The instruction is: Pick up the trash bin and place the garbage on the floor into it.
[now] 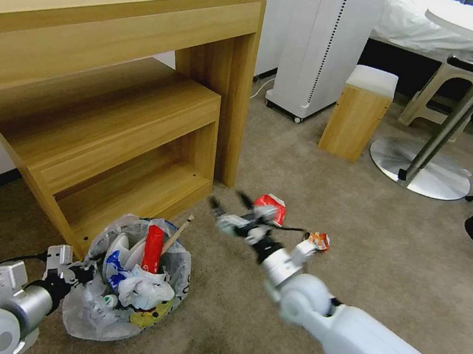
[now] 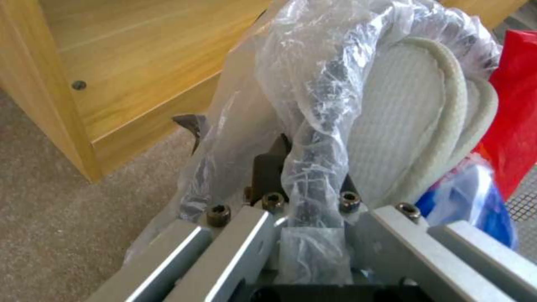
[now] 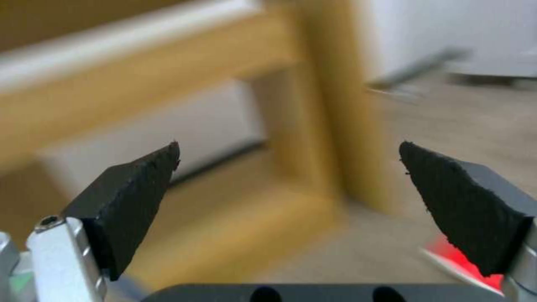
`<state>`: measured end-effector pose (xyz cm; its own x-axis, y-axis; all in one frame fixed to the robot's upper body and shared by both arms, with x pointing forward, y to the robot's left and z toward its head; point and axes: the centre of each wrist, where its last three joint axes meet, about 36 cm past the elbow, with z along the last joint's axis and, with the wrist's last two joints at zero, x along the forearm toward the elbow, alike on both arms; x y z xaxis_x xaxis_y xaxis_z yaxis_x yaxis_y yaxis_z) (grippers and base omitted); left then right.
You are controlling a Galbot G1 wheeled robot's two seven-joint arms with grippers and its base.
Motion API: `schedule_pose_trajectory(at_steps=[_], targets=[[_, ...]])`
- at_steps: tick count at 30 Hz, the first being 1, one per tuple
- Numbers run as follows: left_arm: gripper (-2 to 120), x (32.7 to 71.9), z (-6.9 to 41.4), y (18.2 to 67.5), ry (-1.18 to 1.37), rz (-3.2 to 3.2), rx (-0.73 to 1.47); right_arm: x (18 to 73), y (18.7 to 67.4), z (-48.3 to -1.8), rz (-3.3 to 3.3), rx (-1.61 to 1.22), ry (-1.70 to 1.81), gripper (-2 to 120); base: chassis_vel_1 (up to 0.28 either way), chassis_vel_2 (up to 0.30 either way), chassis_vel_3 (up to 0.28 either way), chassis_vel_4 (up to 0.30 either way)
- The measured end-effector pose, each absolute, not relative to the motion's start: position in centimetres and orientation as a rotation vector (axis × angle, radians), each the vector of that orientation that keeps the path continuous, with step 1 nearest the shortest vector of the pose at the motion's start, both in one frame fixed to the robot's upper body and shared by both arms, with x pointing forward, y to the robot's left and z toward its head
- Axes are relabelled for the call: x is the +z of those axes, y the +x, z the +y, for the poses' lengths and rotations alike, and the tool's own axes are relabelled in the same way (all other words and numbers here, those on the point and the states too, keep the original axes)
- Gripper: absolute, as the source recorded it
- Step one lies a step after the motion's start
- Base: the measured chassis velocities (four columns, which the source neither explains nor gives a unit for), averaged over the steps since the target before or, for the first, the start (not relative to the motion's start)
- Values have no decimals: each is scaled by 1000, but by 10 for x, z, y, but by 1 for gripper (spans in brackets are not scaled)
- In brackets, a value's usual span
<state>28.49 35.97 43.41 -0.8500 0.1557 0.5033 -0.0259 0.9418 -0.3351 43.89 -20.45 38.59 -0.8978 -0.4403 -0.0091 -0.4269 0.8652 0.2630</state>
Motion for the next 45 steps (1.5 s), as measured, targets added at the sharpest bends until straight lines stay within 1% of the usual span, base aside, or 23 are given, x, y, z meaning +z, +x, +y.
schedule_pose_trajectory(at_steps=[2,3,6,7,10,11,14,21,39,45], targets=[[1,436,358,284,-104,-2550,442,379,428,-232,-3002,-326,448,100,0,0,0,0],[1,436,358,284,-104,-2550,442,379,428,-232,-3002,-326,448,100,0,0,0,0],[1,438,355,284,-121,-2550,433,370,421,-268,-3042,-189,190,100,0,0,0,0],[1,438,355,284,-121,-2550,433,370,421,-268,-3042,-189,190,100,0,0,0,0],[1,438,354,283,-126,-2548,426,364,417,-297,-3056,-56,50,100,0,0,0,0],[1,438,354,283,-126,-2548,426,364,417,-297,-3056,-56,50,100,0,0,0,0],[1,439,354,283,-130,-2547,422,357,412,-318,-3046,58,-61,100,0,0,0,0],[1,438,353,281,-130,-2544,421,351,412,-326,-3048,81,-163,100,0,0,0,0],[1,439,350,276,-133,-2545,432,338,398,-347,-3123,174,-162,100,0,0,0,0],[1,440,349,274,-137,-2546,429,337,392,-351,-3137,162,-146,100,0,0,0,0]])
